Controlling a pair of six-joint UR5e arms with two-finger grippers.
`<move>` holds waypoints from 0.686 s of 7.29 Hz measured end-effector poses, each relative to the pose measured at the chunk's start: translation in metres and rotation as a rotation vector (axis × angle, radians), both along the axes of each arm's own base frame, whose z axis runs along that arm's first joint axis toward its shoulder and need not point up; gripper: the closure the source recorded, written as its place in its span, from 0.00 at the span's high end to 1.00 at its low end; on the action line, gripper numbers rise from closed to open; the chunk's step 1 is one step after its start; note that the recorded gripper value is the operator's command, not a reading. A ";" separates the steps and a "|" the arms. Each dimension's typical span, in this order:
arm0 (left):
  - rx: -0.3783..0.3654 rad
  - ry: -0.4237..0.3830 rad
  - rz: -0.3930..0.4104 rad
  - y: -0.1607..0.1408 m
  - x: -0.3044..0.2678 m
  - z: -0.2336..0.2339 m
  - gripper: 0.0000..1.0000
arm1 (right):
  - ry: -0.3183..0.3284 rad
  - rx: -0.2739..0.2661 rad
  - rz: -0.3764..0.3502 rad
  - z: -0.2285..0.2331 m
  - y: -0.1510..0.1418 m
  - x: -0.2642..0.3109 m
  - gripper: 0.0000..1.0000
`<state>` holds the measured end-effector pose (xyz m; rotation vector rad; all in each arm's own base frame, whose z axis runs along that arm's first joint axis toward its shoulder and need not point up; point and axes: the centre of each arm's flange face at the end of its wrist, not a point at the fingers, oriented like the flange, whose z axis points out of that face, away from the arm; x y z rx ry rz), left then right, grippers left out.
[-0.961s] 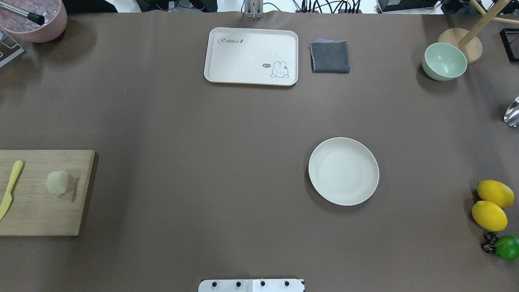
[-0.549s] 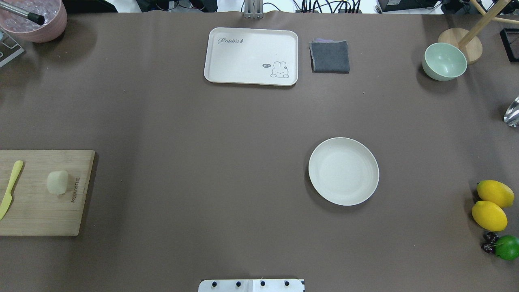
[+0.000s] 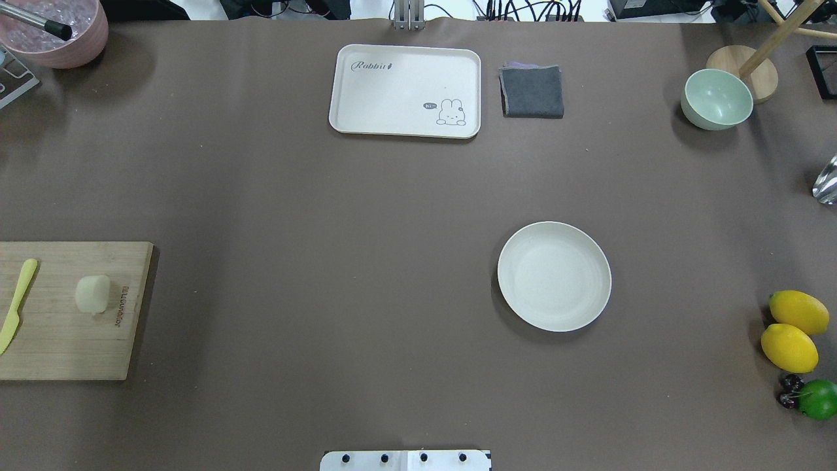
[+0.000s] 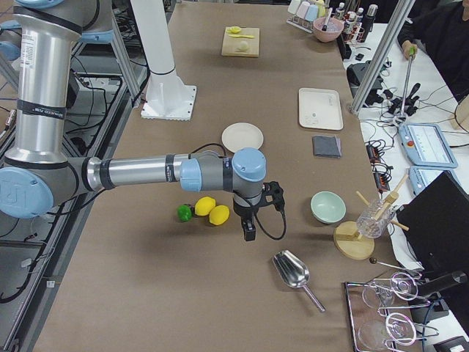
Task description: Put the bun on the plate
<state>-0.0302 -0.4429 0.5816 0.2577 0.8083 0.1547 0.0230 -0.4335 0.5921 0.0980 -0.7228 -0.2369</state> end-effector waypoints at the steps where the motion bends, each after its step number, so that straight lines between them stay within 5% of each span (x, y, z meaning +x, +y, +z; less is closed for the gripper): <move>1: -0.016 0.027 -0.040 -0.003 0.010 -0.017 0.98 | -0.012 0.012 -0.022 -0.015 -0.008 -0.020 1.00; 3: -0.043 0.075 -0.038 -0.008 0.056 -0.049 0.98 | -0.060 0.090 -0.068 -0.039 -0.015 -0.059 1.00; 5: -0.115 0.126 -0.056 -0.005 0.106 -0.063 0.97 | -0.117 0.060 0.008 -0.063 -0.015 -0.114 1.00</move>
